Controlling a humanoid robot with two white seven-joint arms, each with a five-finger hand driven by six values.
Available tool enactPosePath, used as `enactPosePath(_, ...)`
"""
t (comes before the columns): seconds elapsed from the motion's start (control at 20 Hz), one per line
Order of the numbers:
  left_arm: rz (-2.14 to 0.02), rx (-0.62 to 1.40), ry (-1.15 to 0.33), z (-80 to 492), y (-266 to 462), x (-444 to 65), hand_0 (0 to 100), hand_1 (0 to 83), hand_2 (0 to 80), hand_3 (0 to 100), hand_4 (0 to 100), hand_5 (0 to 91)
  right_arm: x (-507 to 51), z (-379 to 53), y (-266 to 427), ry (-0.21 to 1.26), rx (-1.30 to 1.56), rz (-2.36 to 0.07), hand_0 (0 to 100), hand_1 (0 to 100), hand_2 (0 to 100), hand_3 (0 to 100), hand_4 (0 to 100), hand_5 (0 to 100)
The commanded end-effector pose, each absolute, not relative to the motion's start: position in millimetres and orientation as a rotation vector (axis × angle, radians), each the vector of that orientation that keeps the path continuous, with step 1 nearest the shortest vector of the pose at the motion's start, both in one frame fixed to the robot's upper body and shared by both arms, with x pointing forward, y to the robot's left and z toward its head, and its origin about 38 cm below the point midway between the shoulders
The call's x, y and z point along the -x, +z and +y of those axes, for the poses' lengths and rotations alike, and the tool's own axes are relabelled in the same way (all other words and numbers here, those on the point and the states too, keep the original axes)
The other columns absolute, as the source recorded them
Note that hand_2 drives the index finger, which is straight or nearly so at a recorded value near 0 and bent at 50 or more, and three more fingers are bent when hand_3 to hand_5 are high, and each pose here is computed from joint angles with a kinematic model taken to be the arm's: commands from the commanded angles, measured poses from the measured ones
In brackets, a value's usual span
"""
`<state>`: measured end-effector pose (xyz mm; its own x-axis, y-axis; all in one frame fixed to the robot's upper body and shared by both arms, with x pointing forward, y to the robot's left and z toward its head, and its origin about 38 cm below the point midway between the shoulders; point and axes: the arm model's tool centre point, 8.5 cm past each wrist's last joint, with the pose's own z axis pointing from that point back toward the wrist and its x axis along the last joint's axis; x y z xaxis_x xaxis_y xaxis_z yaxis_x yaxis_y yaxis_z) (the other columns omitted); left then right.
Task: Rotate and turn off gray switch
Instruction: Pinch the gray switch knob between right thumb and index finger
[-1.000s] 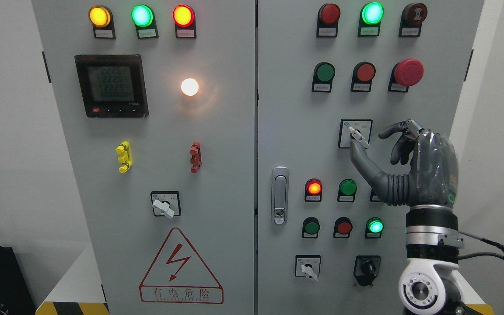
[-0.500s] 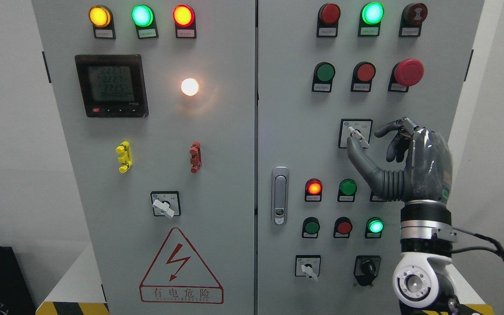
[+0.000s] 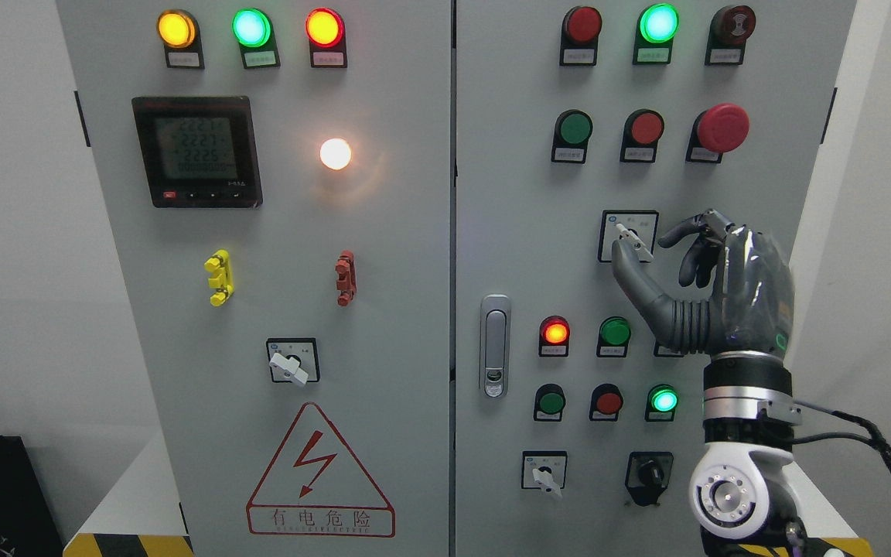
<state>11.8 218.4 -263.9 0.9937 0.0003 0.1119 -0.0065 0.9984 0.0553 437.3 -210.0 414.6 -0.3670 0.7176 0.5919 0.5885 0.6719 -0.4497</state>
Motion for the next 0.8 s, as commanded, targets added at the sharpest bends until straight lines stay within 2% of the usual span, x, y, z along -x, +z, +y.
enactPosePath(0.0,-0.145,-0.058,0.031,219.4,-263.8,-26.0,12,38.9,0.0,0,0,0.0,-440.6,-211.0,411.6,0.214,1.01,-2.069,8,42,58,95,100,100)
enactPosePath(0.75,-0.145,-0.056,0.031,218.4,-263.8,-26.0,12,38.9,0.0,0,0,0.0,-443.7,-210.9,413.7,0.218,1.019,-2.062,8,44,59,95,100,100)
